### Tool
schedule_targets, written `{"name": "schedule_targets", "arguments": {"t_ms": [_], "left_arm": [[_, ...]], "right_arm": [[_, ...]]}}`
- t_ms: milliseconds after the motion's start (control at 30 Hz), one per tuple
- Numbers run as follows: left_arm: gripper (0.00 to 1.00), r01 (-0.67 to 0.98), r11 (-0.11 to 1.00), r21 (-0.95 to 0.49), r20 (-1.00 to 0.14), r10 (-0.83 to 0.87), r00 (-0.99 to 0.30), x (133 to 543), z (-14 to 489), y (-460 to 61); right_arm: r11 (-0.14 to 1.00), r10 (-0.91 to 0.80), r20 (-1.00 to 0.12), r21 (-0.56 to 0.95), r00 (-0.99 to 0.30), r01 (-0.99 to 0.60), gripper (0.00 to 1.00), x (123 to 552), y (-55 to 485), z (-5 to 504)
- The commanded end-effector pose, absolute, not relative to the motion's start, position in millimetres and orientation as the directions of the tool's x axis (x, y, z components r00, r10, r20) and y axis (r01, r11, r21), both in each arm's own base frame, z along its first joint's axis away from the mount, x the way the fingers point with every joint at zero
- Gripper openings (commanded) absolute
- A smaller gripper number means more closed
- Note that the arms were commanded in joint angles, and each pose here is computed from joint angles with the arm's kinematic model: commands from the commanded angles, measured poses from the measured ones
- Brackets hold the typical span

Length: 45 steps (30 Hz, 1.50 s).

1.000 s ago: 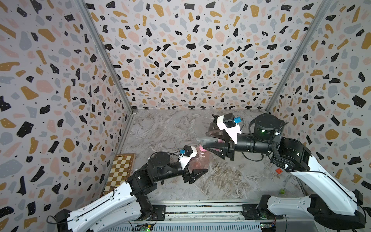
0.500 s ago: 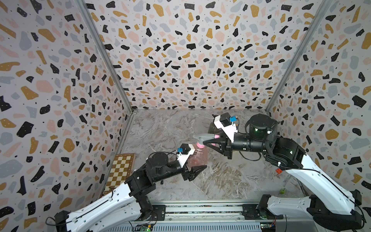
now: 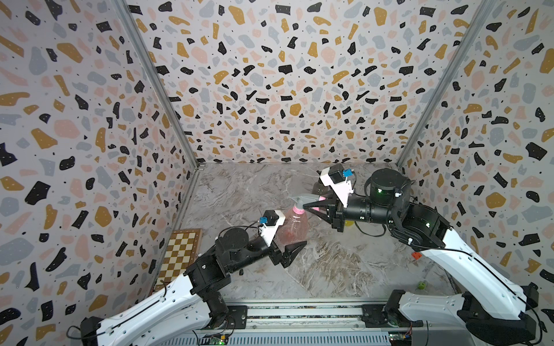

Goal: Attach spray nozzles to spray bottles
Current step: Screw the spray nozzle on the spray bottle, then place the spray bottle at the center of the board.

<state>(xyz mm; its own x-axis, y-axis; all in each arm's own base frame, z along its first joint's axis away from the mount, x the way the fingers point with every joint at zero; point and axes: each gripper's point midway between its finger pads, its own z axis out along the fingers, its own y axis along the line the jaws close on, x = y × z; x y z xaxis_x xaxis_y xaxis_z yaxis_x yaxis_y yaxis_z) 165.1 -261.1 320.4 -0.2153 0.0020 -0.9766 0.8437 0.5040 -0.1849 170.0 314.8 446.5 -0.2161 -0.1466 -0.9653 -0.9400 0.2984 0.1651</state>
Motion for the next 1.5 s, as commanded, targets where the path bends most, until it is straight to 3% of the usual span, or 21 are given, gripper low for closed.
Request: {"name": "schedule_targets", "arguments": {"t_ms": [0,100,300,467,667,900,1000,1167,1233,1467], "left_arm": [[0.99,0.794,0.569,-0.212,-0.975,-0.068,-0.212,173.0,327.1,-246.0],[0.99,0.738,0.632,-0.236,-0.971,-0.121,-0.208,178.8,325.8,-227.1],[0.99,0.575,0.758,-0.307,-0.951,-0.266,-0.158,190.8,330.2,-176.2],[0.99,0.581,0.739,-0.34,-0.934,-0.336,-0.119,184.9,336.6,-165.5],[0.99,0.579,0.743,-0.337,-0.938,-0.319,-0.136,182.4,336.5,-162.9],[0.99,0.569,0.749,-0.34,-0.936,-0.328,-0.127,179.8,335.3,-155.2],[0.99,0.563,0.755,-0.336,-0.937,-0.327,-0.121,180.0,334.9,-153.0],[0.99,0.57,0.752,-0.331,-0.94,-0.318,-0.125,180.0,334.1,-155.8],[0.99,0.57,0.752,-0.331,-0.94,-0.316,-0.129,180.6,333.1,-156.8],[0.99,0.572,0.748,-0.335,-0.938,-0.322,-0.129,180.1,336.1,-156.8]], "right_arm": [[0.454,-0.091,-0.981,0.114,-0.173,-0.884,0.0,206.9,304.1,455.3],[0.567,-0.083,-0.977,0.115,-0.196,-0.815,0.0,240.4,295.1,438.8],[0.686,-0.054,-0.973,0.128,-0.226,-0.716,0.0,293.9,296.6,382.0],[0.713,-0.079,-0.968,0.112,-0.238,-0.692,0.0,334.9,317.9,313.6],[0.749,-0.085,-0.962,0.11,-0.259,-0.653,0.0,378.4,330.5,267.0],[0.75,-0.123,-0.939,0.124,-0.322,-0.65,0.02,396.6,342.9,225.4],[0.755,-0.131,-0.932,0.127,-0.337,-0.643,0.11,394.5,344.3,216.1],[0.767,-0.159,-0.924,0.106,-0.347,-0.632,0.44,388.5,343.4,206.1],[0.771,-0.159,-0.923,0.105,-0.35,-0.628,0.52,386.8,342.1,206.6],[0.776,-0.127,-0.937,0.111,-0.325,-0.621,0.69,379.0,334.3,232.6]]}}
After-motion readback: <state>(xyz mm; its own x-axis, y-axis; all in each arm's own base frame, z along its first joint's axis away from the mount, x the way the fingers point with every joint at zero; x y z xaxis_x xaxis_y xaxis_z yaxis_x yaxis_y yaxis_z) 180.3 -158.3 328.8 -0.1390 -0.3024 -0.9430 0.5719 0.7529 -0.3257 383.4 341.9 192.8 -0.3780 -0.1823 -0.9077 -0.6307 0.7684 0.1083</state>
